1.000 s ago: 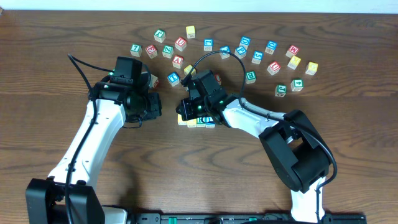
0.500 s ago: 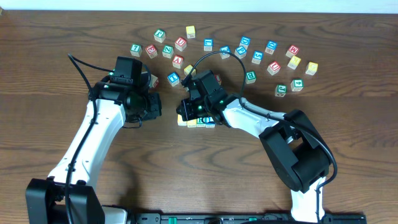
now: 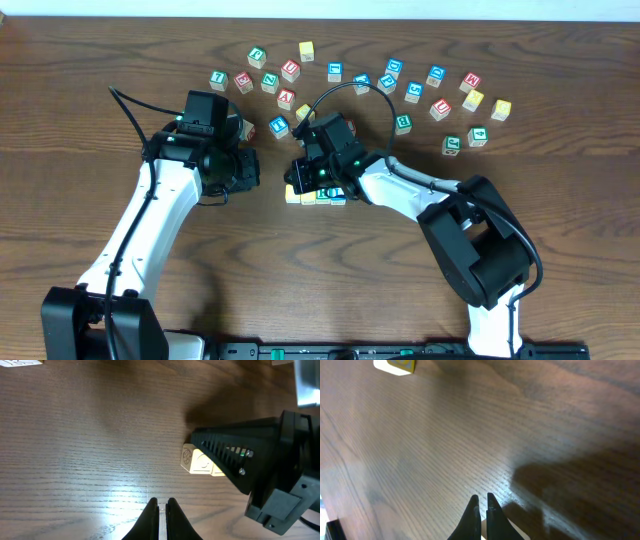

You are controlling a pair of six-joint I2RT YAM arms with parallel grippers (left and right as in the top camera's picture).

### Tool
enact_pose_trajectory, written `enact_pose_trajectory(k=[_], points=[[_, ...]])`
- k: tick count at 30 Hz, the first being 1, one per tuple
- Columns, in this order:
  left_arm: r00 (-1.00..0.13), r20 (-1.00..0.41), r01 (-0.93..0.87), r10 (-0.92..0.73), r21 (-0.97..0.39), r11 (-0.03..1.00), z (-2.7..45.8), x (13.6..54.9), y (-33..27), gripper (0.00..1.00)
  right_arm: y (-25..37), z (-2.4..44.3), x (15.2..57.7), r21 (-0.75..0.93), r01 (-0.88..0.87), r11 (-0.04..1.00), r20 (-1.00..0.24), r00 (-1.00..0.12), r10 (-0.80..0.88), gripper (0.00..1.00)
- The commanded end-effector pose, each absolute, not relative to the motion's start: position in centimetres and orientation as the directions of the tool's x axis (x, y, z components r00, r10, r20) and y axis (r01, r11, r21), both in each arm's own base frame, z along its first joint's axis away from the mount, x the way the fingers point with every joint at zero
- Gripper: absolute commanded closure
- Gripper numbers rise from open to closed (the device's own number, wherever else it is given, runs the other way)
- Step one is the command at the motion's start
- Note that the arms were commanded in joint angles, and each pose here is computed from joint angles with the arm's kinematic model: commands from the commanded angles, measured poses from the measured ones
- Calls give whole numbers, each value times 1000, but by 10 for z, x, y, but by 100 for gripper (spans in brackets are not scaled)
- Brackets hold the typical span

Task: Spell out CORL
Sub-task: 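Lift right gripper away from the row to the back right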

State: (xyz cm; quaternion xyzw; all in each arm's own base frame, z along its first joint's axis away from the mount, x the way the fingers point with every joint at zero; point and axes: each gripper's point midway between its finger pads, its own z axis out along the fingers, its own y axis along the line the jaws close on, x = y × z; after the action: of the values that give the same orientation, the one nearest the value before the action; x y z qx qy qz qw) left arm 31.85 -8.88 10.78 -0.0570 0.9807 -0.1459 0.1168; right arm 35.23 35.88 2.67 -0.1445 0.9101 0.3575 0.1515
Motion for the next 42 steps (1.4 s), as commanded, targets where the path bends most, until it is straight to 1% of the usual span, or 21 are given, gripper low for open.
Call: enact_pose_trajectory(k=[1, 6, 12, 14, 17, 21, 26, 30, 33, 37, 42], points=[[-963, -227, -73, -147, -307, 949, 112, 320, -89, 93, 351, 27, 366, 615, -347, 708, -379, -917, -121, 99], [-959, -241, -68, -148, -310, 948, 113, 323, -89, 92, 346, 49, 382, 639, -380, 668, -419, -901, -113, 99], [-958, -248, -65, -147, -311, 948, 113, 325, -89, 92, 328, 96, 397, 643, -405, 650, -477, -876, -73, 99], [-958, -249, -63, -144, -310, 949, 113, 325, -89, 93, 317, 117, 399, 632, -417, 653, -503, -862, -62, 99], [-957, -251, -62, -144, -311, 949, 114, 326, -89, 93, 297, 144, 399, 618, -418, 666, -527, -849, -44, 96], [-955, -257, -59, -145, -312, 948, 114, 327, -90, 93, 259, 163, 393, 595, -335, 731, -495, -869, 4, 94], [-958, -247, -63, -144, -310, 949, 110, 327, -90, 93, 215, 153, 377, 525, -193, 829, -402, -915, 41, 95], [-966, -215, -73, -143, -303, 950, 99, 326, -90, 93, 194, 130, 358, 450, -104, 887, -299, -953, 40, 95], [-973, -182, -82, -140, -296, 952, 85, 325, -90, 92, 185, 114, 346, 380, -70, 922, -246, -969, 28, 95], [-985, -143, -49, -94, -291, 956, 68, 323, -97, 93, 189, 99, 335, 361, -66, 930, -206, -978, 10, 95], [-996, -88, -8, -33, -273, 962, 46, 317, -104, 92, 192, 95, 331, 360, -72, 930, -199, -980, 1, 95]])
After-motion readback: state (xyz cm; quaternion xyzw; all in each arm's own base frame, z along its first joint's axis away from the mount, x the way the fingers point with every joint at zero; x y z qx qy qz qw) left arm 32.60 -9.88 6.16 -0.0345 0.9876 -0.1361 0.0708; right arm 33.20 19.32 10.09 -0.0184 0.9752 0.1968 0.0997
